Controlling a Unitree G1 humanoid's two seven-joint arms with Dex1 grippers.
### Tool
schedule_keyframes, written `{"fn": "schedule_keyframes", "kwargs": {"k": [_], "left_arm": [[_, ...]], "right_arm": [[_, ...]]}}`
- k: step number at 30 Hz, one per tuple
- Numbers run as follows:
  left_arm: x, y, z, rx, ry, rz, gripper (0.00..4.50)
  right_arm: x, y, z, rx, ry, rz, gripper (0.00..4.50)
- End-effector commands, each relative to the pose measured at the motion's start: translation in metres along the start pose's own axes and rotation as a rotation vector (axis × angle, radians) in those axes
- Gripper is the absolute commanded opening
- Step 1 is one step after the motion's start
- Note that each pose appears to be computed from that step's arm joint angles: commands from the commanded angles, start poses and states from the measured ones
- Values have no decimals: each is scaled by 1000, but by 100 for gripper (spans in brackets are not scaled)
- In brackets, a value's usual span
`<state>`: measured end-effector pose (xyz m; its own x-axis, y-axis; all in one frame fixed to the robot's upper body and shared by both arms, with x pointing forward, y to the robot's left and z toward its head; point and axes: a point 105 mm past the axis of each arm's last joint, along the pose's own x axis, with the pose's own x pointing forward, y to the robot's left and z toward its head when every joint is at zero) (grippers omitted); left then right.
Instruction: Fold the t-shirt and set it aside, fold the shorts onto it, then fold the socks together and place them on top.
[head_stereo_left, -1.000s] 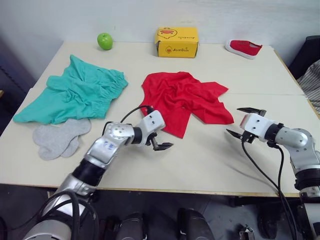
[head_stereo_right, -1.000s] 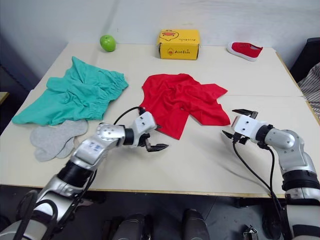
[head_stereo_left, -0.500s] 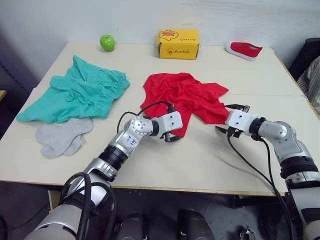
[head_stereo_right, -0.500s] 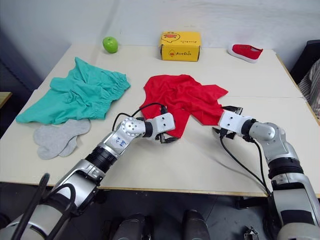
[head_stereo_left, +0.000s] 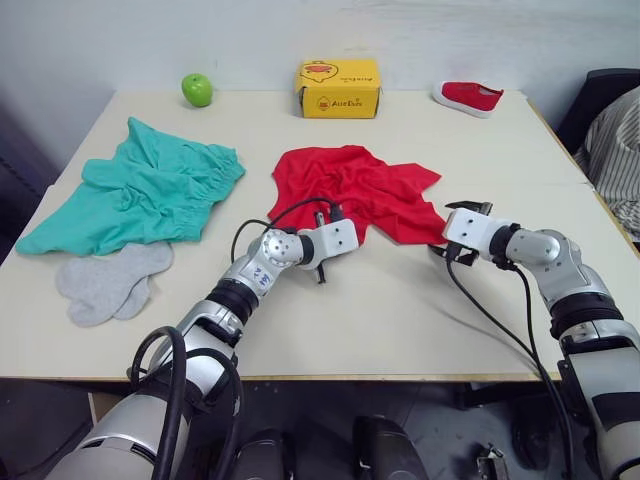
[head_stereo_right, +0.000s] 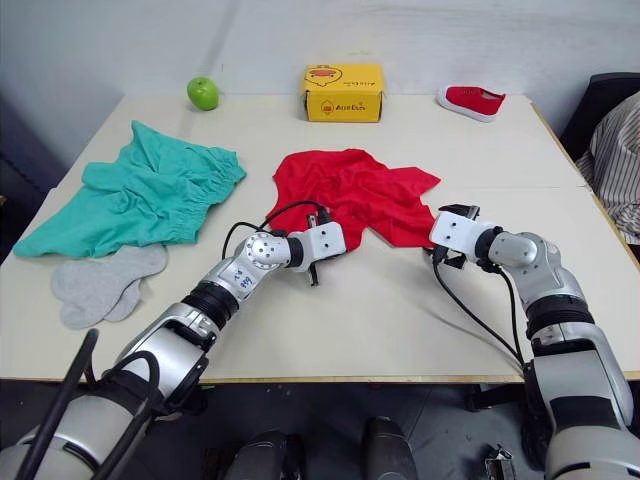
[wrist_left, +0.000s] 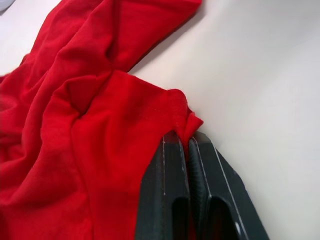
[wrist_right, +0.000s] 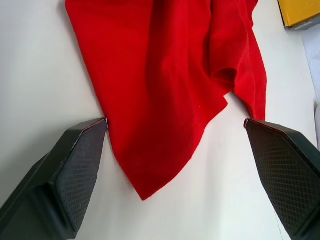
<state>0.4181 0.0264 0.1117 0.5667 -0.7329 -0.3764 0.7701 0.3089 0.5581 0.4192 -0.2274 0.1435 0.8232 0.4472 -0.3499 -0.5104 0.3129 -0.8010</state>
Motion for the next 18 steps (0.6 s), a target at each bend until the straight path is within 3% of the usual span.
{"fn": "schedule_keyframes", "kwargs": {"k": [1, 7, 11, 18], "left_arm": [[-21, 16, -21, -153, 12, 53, 5], [-58, 50, -9, -247, -93, 186, 5], [-69, 51, -8, -268, -107, 217, 5], [-76, 49, -10, -300, -107, 250, 5]], "right_arm": [[3, 8, 0, -10, 17, 70, 450], [12, 13, 21, 11, -47, 103, 450], [17, 25, 15, -11, -8, 121, 450], [26, 12, 1, -123, 98, -11, 450]]}}
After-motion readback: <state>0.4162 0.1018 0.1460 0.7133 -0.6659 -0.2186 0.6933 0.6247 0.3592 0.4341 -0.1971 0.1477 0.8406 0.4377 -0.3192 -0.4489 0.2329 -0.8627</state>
